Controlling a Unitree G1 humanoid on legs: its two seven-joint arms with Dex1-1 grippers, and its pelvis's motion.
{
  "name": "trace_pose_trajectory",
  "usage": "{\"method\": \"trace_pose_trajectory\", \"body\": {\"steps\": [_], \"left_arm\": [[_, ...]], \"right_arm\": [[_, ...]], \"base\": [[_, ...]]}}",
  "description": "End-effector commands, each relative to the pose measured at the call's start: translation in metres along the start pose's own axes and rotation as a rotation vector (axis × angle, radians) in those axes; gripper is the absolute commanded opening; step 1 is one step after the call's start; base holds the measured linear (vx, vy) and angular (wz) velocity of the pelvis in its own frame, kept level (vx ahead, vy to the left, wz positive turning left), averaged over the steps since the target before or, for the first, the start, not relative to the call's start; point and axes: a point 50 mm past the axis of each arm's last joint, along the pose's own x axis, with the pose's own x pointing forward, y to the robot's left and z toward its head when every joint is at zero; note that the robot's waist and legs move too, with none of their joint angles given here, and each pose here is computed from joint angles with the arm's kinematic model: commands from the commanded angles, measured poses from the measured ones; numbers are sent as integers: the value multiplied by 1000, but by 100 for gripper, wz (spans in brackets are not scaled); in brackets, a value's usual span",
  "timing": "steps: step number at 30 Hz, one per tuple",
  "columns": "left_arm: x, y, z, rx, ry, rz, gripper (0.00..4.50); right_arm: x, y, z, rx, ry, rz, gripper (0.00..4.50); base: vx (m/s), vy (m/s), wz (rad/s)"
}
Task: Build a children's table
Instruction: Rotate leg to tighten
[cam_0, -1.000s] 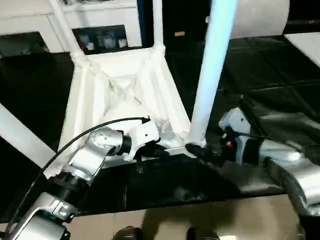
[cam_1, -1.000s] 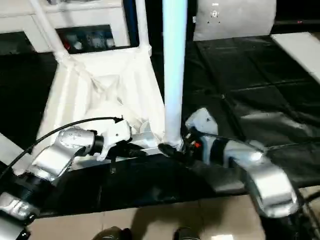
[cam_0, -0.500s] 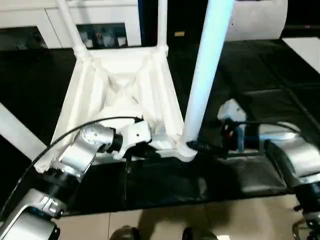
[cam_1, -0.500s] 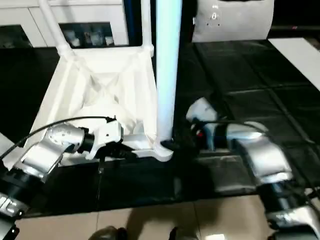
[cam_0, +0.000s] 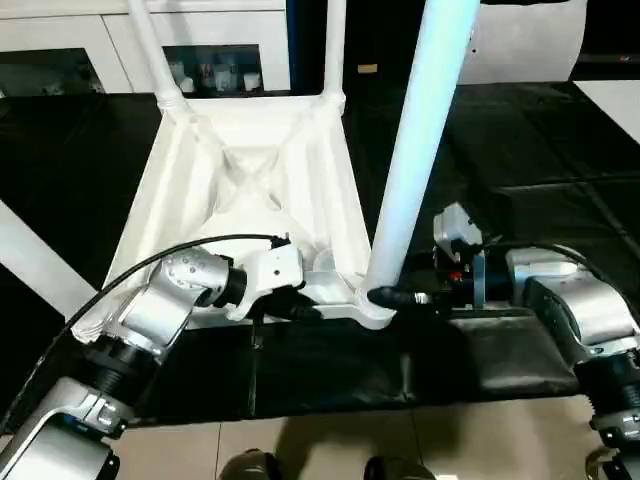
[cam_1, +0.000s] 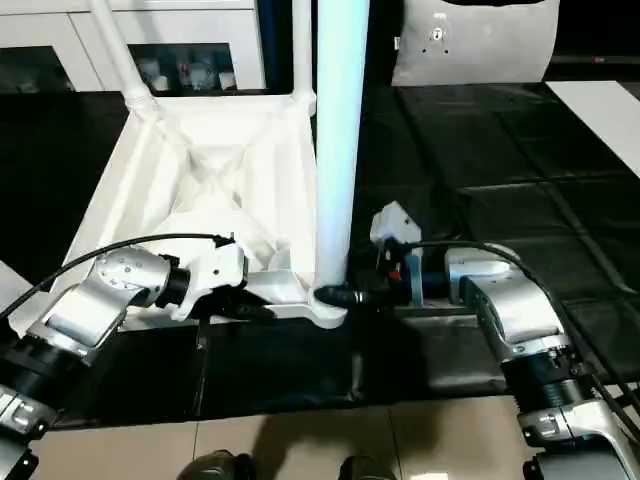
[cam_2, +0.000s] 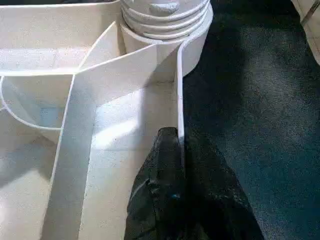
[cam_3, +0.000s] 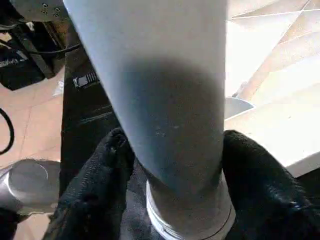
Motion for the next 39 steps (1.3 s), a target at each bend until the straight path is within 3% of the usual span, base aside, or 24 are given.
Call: {"method": "trace_pose_trajectory", "body": {"steps": [1,6,7,12,16,21,23,24,25,30,32,38,39], "left_arm": [[1,-1,10,52,-20,-17,0],[2,2,9,22,-25,17,0],[6,2,9,-48,-45,49,0],[12,6,7,-116,-31,130,0],[22,15,10,-178,-44,247,0],[49,21,29,-293,-87,410,0],[54,22,34,-296,-100,438,0],[56,22,36,-296,-104,447,0],[60,21,36,-263,-93,454,0],[60,18,36,-219,-87,432,0],[56,15,33,-160,-94,394,0],[43,1,22,-68,-132,230,0],[43,1,22,-68,-132,230,0]], "right_arm": [[5,3,-5,32,8,40,262],[9,7,-8,71,-6,39,225],[16,14,-13,94,16,10,210],[32,16,-15,140,-8,-112,203],[51,11,-19,257,-39,-292,201],[90,5,-29,409,-40,-633,200],[99,7,-25,417,-90,-628,200],[102,8,-23,418,-110,-621,256],[106,11,-18,410,-157,-594,269],[99,14,-15,326,-144,-559,316],[81,13,-18,235,-106,-523,340],[32,5,-14,126,-85,-427,379],[32,5,-14,126,-85,-427,393]], "base": [[0,0,0],[0,0,0],[0,0,0],[0,0,0],[0,0,0],[0,0,0],[0,0,0],[-22,52,-9],[0,0,0],[0,0,0],[0,0,0],[0,0,0],[0,0,0]]}}
